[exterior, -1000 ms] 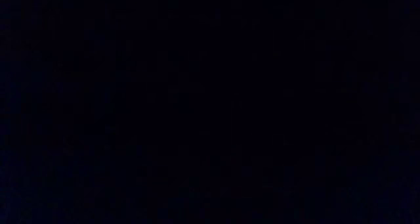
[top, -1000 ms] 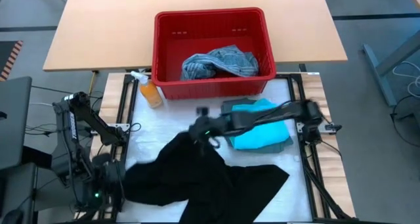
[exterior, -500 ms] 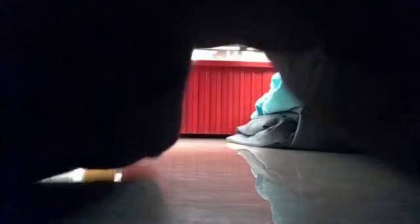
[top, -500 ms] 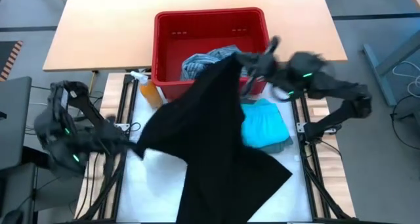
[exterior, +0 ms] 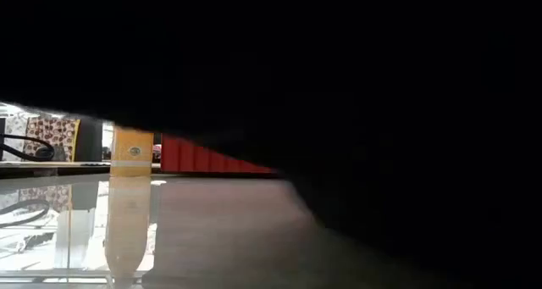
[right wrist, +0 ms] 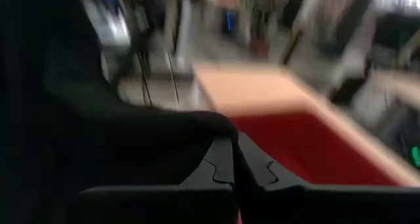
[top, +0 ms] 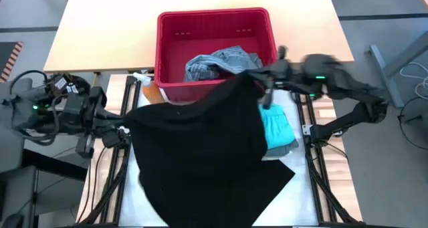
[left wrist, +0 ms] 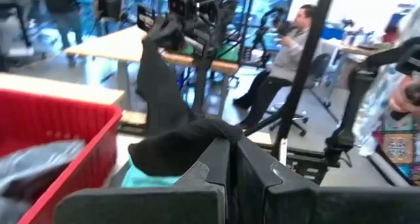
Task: Fold Laundry from Bin
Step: Fold the black shirt
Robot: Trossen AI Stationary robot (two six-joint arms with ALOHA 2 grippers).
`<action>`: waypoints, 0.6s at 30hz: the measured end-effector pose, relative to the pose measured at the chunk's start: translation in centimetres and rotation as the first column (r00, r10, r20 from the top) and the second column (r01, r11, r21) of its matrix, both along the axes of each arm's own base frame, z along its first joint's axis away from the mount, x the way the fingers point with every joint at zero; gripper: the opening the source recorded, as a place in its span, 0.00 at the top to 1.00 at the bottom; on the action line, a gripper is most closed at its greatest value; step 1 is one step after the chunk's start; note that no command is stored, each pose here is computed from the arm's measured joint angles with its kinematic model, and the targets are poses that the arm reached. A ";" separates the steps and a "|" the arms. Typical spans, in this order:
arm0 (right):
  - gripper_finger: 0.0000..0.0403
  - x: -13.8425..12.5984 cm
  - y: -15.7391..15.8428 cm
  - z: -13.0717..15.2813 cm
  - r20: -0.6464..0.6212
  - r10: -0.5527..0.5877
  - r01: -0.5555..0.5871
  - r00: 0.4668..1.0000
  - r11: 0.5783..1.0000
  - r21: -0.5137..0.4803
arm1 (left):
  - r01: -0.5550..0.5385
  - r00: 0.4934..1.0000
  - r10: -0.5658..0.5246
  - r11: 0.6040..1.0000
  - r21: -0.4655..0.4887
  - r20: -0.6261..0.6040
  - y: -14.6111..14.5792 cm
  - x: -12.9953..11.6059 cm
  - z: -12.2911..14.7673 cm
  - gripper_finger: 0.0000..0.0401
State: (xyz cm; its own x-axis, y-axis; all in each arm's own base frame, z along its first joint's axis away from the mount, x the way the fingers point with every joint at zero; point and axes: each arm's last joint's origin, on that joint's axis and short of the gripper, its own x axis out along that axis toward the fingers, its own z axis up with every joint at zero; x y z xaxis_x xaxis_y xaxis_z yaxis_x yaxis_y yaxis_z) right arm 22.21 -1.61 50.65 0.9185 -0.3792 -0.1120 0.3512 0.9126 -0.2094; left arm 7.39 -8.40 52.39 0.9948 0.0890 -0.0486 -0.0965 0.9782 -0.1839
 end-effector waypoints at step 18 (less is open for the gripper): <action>0.95 10.0 -6.6 -7.6 -0.310 -0.273 0.255 0.911 0.962 -0.098 | -0.199 0.947 0.181 0.979 -0.044 -0.266 4.8 -1.8 -5.1 1.00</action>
